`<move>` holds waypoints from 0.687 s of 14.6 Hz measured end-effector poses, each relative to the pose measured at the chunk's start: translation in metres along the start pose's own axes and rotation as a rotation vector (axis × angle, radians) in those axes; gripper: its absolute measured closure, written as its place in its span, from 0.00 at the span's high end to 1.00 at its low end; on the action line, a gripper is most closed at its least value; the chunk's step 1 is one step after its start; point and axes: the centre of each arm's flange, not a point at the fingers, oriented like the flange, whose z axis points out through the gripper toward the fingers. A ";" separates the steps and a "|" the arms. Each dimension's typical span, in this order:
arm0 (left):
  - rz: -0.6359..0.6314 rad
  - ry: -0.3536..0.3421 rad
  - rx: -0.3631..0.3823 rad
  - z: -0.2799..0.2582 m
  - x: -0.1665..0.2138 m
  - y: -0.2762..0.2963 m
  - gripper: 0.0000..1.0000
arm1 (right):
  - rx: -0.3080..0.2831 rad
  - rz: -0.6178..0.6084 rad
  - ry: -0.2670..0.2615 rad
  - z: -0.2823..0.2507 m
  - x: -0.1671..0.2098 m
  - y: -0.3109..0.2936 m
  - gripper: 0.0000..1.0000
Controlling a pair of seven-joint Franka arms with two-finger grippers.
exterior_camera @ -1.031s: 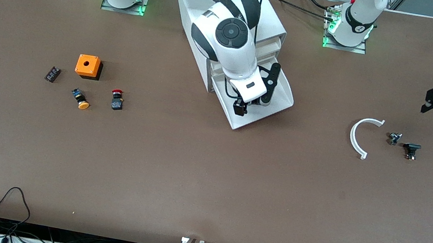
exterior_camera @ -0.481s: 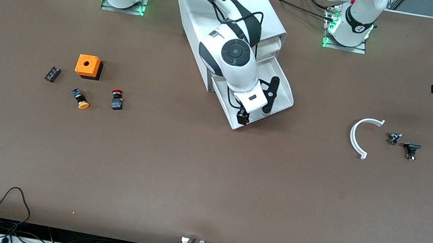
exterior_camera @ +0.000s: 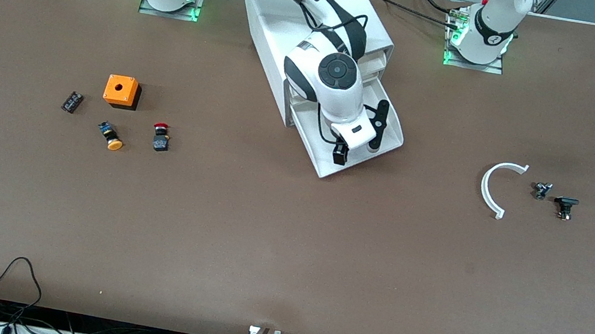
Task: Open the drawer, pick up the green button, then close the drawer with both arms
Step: 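Grasp the green-capped push button in the drawer with the right gripper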
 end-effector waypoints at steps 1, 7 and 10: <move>-0.002 0.000 0.000 0.000 0.000 0.000 1.00 | 0.003 -0.006 -0.003 0.001 0.002 -0.004 1.00; -0.117 0.000 0.000 0.000 0.000 0.004 1.00 | 0.027 -0.049 -0.042 0.007 0.005 -0.019 1.00; -0.130 0.000 0.000 0.000 0.000 0.003 1.00 | 0.036 -0.064 -0.053 0.012 0.006 -0.025 1.00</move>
